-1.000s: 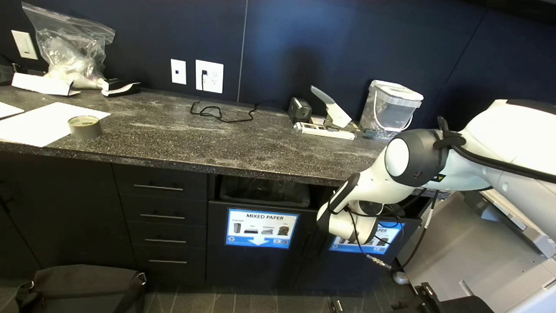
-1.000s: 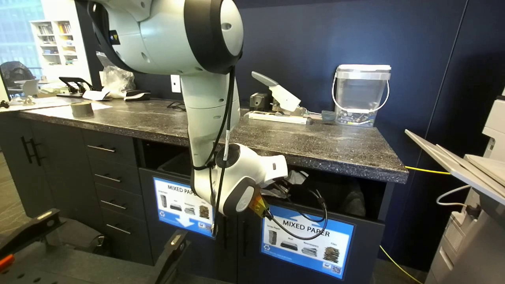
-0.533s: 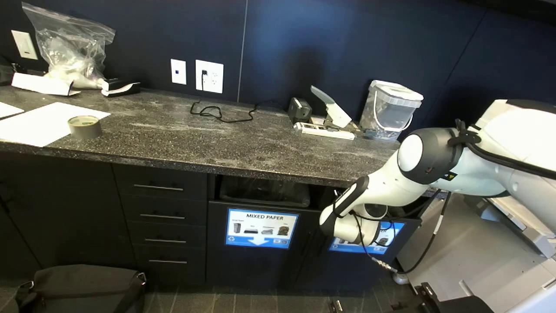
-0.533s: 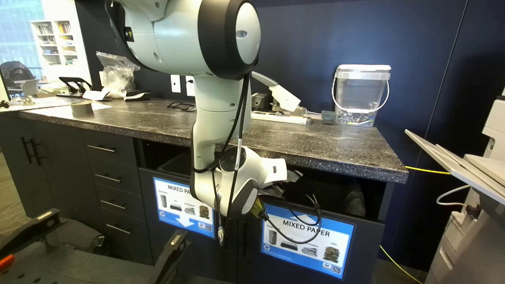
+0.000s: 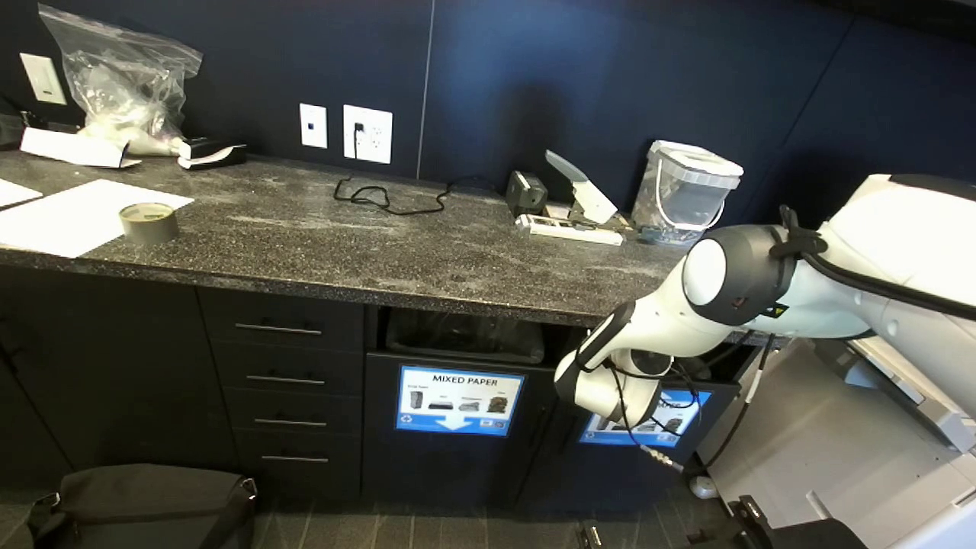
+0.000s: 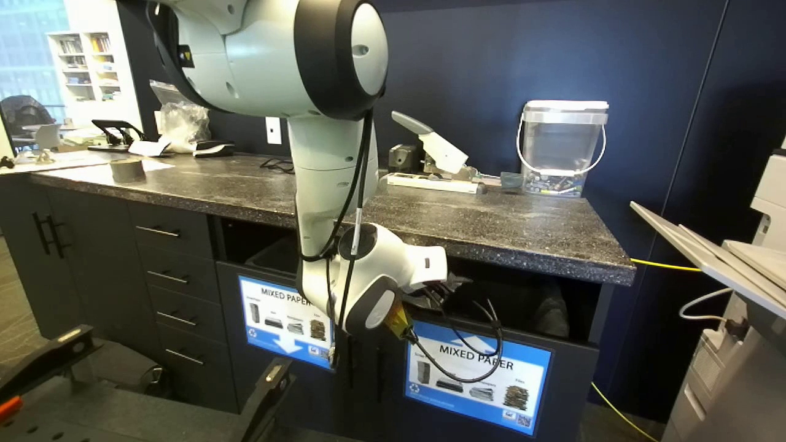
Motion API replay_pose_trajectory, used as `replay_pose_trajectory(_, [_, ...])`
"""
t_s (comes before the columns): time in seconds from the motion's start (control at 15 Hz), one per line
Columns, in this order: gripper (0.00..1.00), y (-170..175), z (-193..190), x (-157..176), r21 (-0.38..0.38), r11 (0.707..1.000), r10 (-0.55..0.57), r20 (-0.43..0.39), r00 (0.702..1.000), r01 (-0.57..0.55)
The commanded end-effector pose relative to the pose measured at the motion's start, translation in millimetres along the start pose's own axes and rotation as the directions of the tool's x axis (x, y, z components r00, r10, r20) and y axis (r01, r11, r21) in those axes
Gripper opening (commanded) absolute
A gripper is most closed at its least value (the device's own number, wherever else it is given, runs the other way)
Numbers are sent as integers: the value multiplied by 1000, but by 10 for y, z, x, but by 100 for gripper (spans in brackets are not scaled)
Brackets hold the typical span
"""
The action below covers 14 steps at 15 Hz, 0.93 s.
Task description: Remove all the paper trash from the base top and put them in the mixed paper bin on the left
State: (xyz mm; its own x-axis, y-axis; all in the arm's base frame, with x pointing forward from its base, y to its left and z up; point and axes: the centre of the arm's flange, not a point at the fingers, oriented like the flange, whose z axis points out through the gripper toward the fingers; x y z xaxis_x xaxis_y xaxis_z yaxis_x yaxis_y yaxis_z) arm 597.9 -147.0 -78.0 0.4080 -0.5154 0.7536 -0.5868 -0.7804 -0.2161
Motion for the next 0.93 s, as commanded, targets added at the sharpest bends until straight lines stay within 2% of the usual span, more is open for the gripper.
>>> replay_pose_trajectory(0.0, [100, -221, 200, 207, 47, 995, -86, 23, 996, 84])
replay_pose_trajectory(0.4, [100, -196, -2, 337, 113, 981, -160, 14, 987, 157])
replay_pose_trajectory(0.67, [100, -198, -196, 423, 221, 942, -261, -2, 965, 255])
replay_pose_trajectory(0.87, [100, -219, -357, 477, 277, 897, -357, -1, 934, 344])
